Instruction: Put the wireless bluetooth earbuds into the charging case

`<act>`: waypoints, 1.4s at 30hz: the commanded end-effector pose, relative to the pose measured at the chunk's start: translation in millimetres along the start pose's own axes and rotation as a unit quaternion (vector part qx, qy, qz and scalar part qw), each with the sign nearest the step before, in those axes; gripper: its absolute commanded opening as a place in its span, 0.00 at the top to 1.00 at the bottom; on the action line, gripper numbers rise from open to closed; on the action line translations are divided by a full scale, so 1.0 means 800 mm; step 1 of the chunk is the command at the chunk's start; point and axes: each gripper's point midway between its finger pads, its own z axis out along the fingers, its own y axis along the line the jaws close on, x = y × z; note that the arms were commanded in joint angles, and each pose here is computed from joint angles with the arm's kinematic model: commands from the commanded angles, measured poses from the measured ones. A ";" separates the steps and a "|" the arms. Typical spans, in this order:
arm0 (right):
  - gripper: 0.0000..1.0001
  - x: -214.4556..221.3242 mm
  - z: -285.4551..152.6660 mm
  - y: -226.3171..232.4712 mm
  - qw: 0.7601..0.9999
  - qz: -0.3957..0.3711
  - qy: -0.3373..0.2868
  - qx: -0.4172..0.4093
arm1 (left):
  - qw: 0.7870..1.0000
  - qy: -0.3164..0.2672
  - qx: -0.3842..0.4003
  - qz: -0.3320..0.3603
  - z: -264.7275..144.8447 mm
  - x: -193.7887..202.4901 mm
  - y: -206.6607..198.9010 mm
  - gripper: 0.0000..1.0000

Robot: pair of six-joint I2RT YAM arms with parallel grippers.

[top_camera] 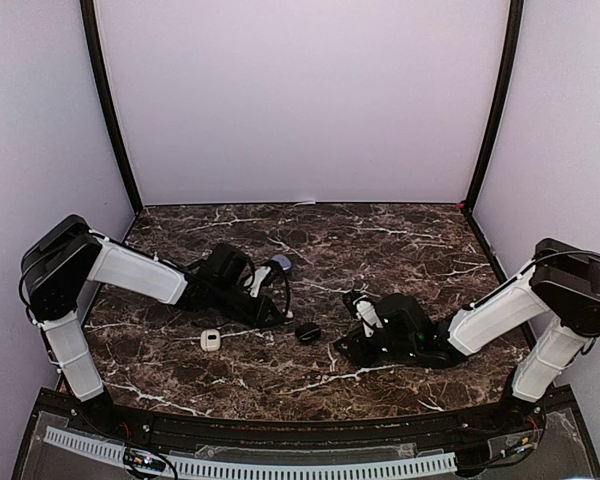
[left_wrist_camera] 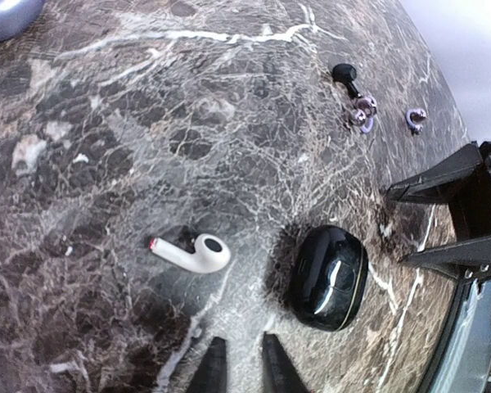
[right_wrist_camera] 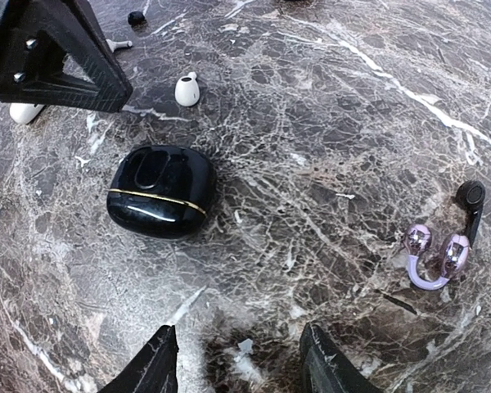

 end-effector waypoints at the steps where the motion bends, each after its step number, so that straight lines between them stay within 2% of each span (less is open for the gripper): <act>1: 0.49 -0.014 0.005 0.005 1.000 0.008 -0.017 -0.009 | 1.000 0.019 -0.004 0.009 0.007 0.003 0.001 0.96; 3: 0.50 -0.015 0.005 0.007 1.000 0.007 -0.019 -0.012 | 1.000 0.021 -0.006 0.011 0.008 0.004 0.002 1.00; 21: 0.50 -0.012 0.008 0.007 1.000 0.004 -0.012 -0.013 | 0.998 0.039 0.012 0.047 0.043 0.004 -0.020 1.00; 28: 0.50 -0.013 0.005 0.006 1.000 -0.001 -0.016 -0.010 | 0.995 0.059 0.039 0.064 0.050 0.021 -0.039 1.00; 37: 0.48 -0.020 -0.008 -0.002 0.999 -0.014 -0.039 0.005 | 0.994 0.075 0.047 0.065 0.052 0.038 -0.048 0.99; 42: 0.47 -0.038 -0.032 -0.006 0.996 -0.018 -0.081 0.012 | 0.994 0.077 0.052 0.066 0.049 0.042 -0.059 0.99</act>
